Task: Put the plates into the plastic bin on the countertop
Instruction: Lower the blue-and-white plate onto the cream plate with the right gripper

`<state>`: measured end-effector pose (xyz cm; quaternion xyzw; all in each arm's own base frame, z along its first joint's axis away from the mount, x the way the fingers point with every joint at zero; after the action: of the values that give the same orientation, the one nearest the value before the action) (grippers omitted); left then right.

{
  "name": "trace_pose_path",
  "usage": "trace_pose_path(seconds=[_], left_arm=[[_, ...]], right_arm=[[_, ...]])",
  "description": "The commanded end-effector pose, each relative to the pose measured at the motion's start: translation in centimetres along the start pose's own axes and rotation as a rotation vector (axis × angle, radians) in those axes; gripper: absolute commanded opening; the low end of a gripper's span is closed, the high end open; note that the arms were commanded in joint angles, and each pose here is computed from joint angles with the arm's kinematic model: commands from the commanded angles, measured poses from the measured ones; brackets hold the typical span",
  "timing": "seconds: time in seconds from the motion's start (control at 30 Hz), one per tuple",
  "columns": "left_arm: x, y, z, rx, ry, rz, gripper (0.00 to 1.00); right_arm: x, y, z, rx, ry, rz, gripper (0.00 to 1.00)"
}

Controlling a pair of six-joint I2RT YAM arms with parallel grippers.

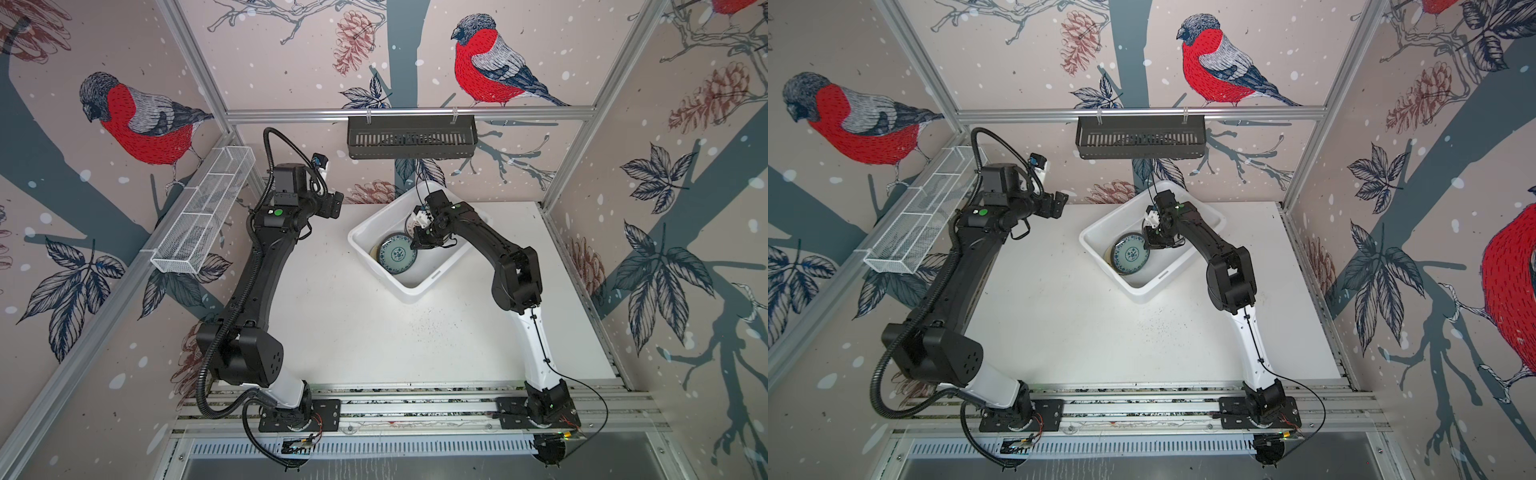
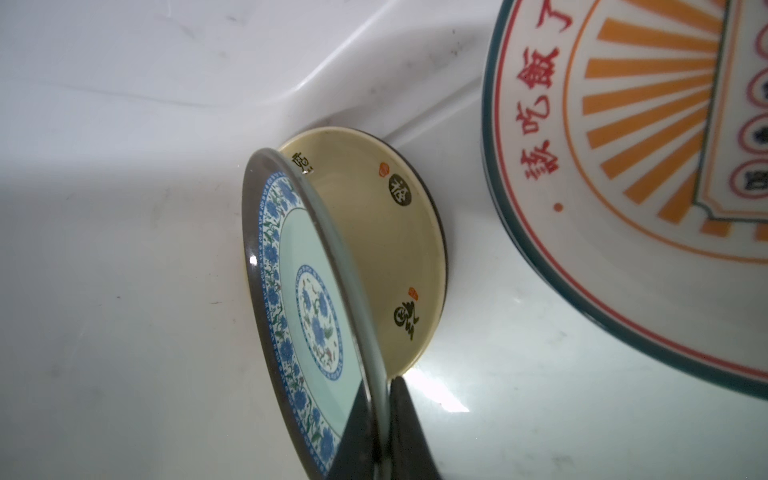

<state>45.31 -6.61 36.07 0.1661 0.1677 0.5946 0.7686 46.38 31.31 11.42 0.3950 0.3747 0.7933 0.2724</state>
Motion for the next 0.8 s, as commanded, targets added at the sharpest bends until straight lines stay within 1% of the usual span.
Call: trace_pose_path(seconds=[0.0,0.37,0.77], left_arm=[[-0.5,0.0,0.1,-0.007,0.013,-0.036,0.89],[-0.8,-0.4,-0.6,0.012,0.021,-0.054,0.89],[-0.8,-0.5,0.1,-0.007,0.027,-0.077,0.89]], right_arm=[[0.1,-0.2,0.6,-0.027,-0.014,0.014,0.09],[-0.4,-1.4,0.4,-0.021,-0.060,0.043,0.11],[-0.5,-1.9,-0.2,-0.003,-0.068,0.041,0.12]])
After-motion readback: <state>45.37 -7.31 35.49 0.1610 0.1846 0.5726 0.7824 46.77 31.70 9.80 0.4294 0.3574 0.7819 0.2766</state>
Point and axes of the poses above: each gripper's point midway between its finger pads, its own y axis back along the fingers, its own x axis along the line the jaws close on, z = x × y, the point moved 2 cm from there along y, back along the fingers, and after that the axes turned 11 degrees about y, right-handed, at the moved point
